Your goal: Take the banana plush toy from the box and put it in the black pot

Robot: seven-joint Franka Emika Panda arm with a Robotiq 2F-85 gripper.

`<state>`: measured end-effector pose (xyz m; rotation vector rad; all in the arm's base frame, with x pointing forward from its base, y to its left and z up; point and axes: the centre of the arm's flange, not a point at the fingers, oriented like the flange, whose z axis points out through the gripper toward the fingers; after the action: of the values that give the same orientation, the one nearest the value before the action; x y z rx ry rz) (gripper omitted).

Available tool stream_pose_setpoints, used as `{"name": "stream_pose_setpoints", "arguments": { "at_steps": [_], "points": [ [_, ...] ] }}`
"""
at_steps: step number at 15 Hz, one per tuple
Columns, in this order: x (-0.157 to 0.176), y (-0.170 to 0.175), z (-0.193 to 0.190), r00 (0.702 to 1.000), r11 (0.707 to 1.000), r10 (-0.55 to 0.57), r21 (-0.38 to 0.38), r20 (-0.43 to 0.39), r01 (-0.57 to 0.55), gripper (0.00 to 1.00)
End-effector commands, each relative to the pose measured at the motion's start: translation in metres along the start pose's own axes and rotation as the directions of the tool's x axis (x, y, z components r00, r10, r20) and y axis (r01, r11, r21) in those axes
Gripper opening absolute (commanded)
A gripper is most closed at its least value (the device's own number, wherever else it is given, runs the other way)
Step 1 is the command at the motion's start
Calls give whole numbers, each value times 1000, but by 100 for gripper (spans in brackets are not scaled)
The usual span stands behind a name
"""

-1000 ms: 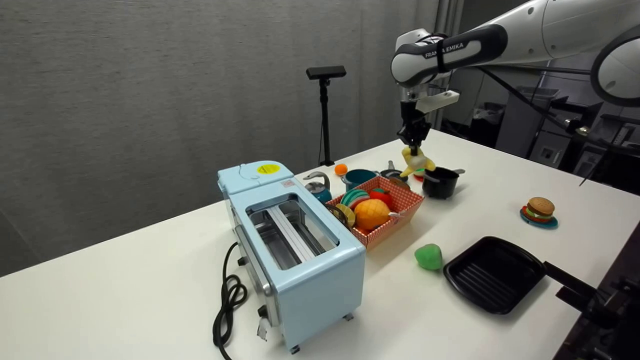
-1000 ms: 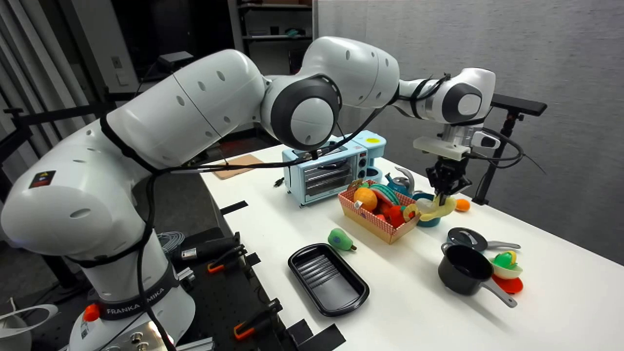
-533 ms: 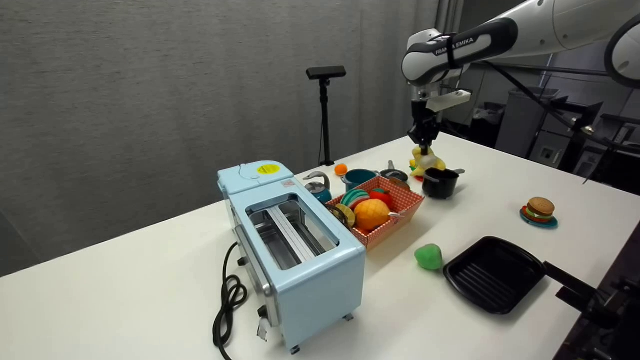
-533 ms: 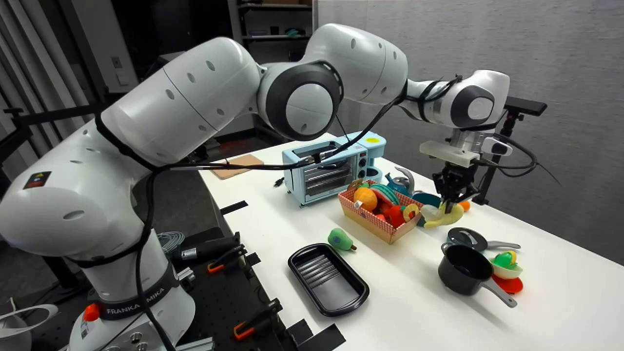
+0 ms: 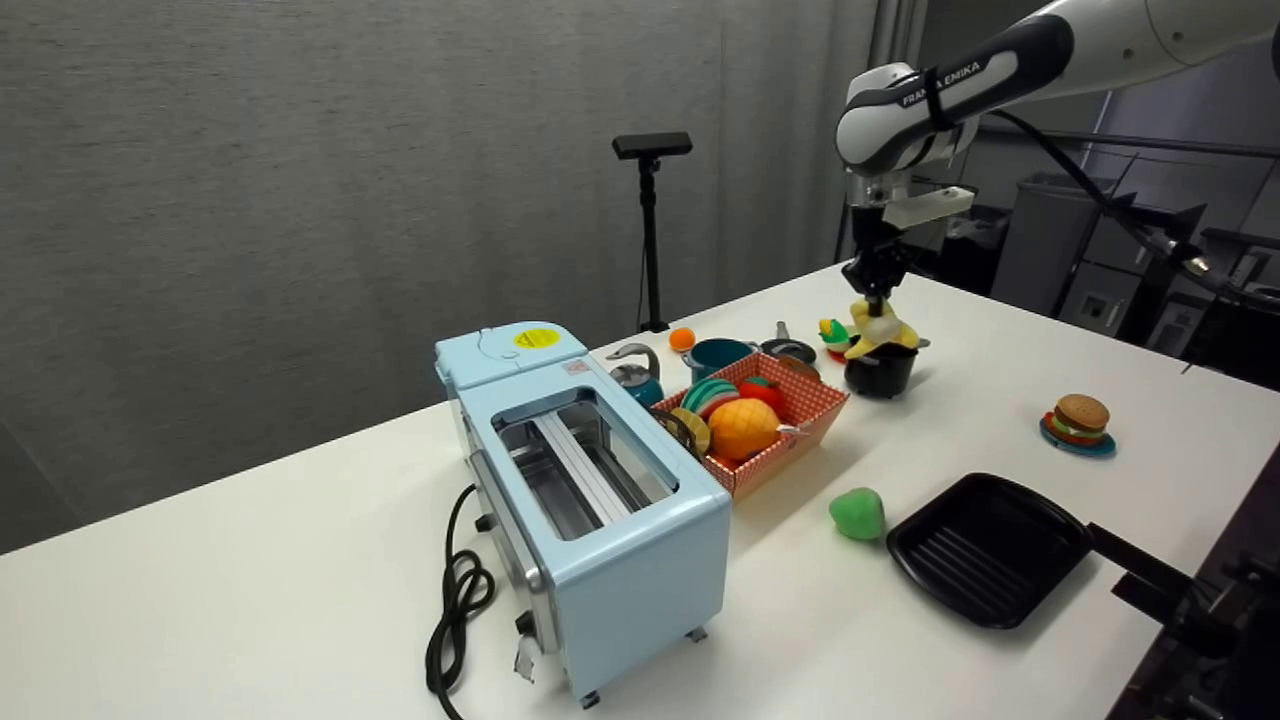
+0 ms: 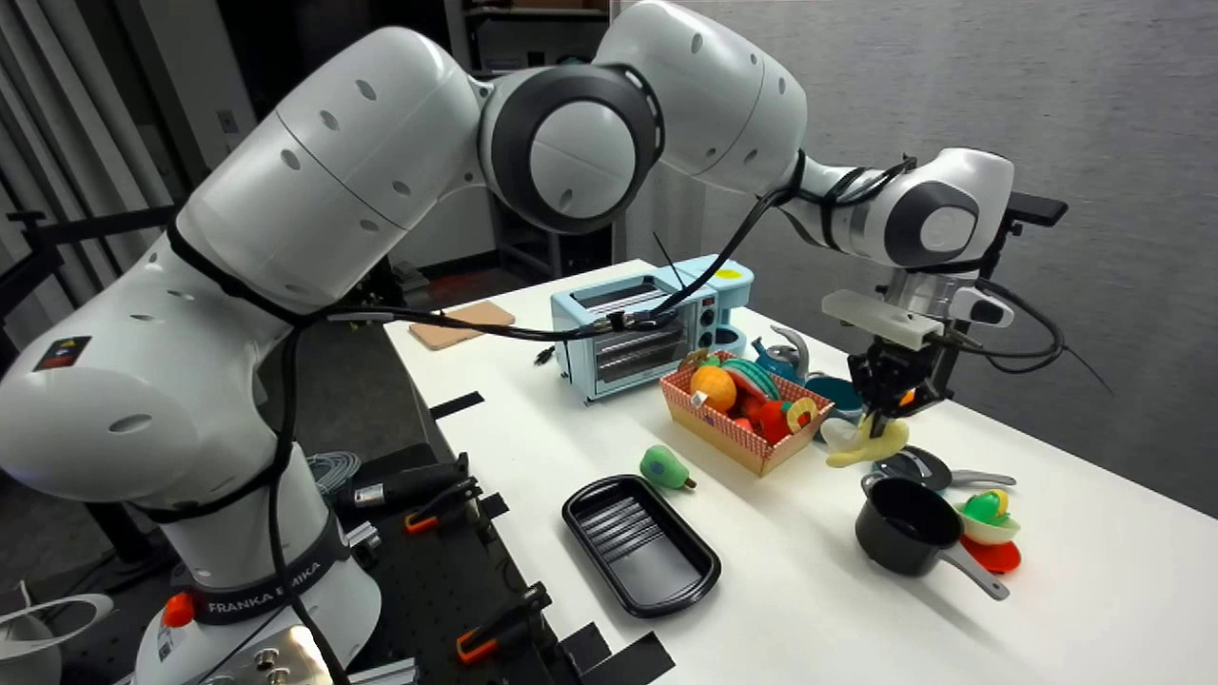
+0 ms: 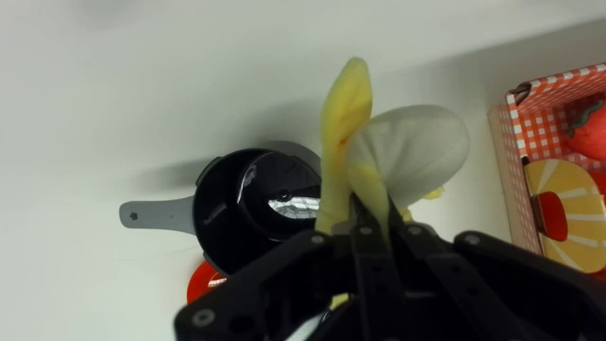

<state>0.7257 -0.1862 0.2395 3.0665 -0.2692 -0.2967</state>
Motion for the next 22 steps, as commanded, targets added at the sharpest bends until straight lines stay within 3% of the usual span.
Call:
{"name": "stream_pose_setpoints", "arguments": {
  "at_steps": [1, 7, 8, 10, 18, 22],
  "points": [
    [-43, 13, -6, 1000, 996, 0, 84, -11, 1, 1],
    [-63, 33, -17, 1000, 988, 26, 152, 3, -26, 1],
    [-66, 34, -18, 1000, 987, 21, 159, 13, -23, 31],
    [-71, 33, -18, 1000, 987, 21, 157, 18, -24, 37],
    [-91, 14, -12, 998, 990, -8, 140, 63, 0, 99],
    [-108, 0, -14, 994, 990, -47, 136, 98, 34, 100]
  ]
}}
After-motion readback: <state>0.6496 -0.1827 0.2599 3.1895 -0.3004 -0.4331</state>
